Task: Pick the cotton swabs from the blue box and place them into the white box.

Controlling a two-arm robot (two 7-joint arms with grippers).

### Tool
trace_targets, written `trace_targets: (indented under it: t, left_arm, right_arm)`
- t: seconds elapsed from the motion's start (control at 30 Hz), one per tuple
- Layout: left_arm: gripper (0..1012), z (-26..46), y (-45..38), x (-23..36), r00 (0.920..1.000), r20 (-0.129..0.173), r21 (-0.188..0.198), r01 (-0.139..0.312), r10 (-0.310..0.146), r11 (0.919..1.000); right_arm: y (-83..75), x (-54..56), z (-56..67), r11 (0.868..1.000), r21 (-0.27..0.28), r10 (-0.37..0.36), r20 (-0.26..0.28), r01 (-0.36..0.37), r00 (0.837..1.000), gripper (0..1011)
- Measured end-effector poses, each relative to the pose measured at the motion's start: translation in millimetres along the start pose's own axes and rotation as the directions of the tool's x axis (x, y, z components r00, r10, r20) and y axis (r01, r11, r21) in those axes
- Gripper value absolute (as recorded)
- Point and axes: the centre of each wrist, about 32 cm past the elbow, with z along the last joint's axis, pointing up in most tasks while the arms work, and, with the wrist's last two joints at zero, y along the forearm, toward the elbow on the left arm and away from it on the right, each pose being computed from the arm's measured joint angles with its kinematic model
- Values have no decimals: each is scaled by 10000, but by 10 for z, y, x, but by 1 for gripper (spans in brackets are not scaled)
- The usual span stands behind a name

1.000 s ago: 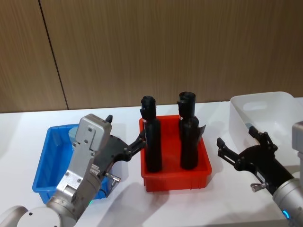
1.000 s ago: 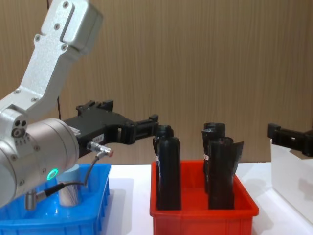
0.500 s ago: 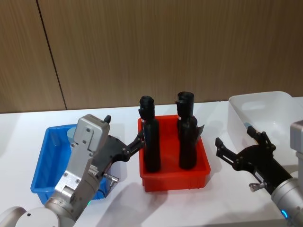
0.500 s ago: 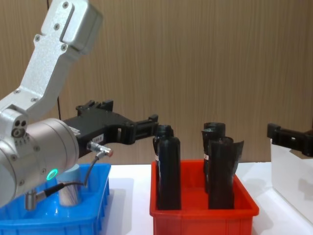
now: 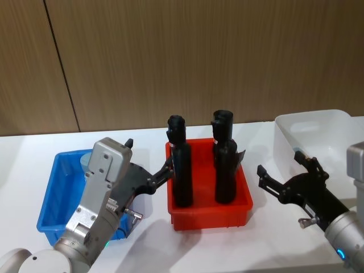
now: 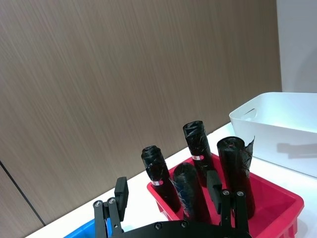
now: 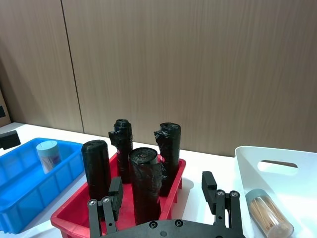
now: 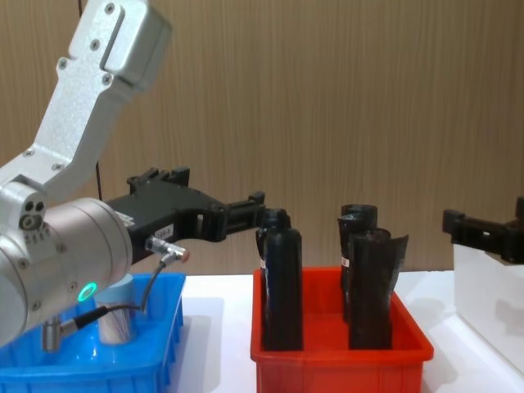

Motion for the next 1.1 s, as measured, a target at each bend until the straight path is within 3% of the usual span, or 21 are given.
trace_targets:
  t: [0.67,1.1]
  left_arm:
    - [1004,0,0,0,10000,0,1,1,-1,10000]
    - [1004,0,0,0,10000,0,1,1,-1,10000]
  right_arm:
    - [376,329,-102,9914,-253,1279,-90,-1281,9917,1001]
    - [585,522,-191,9700,-348,2396,-263,-2404,9705,1001]
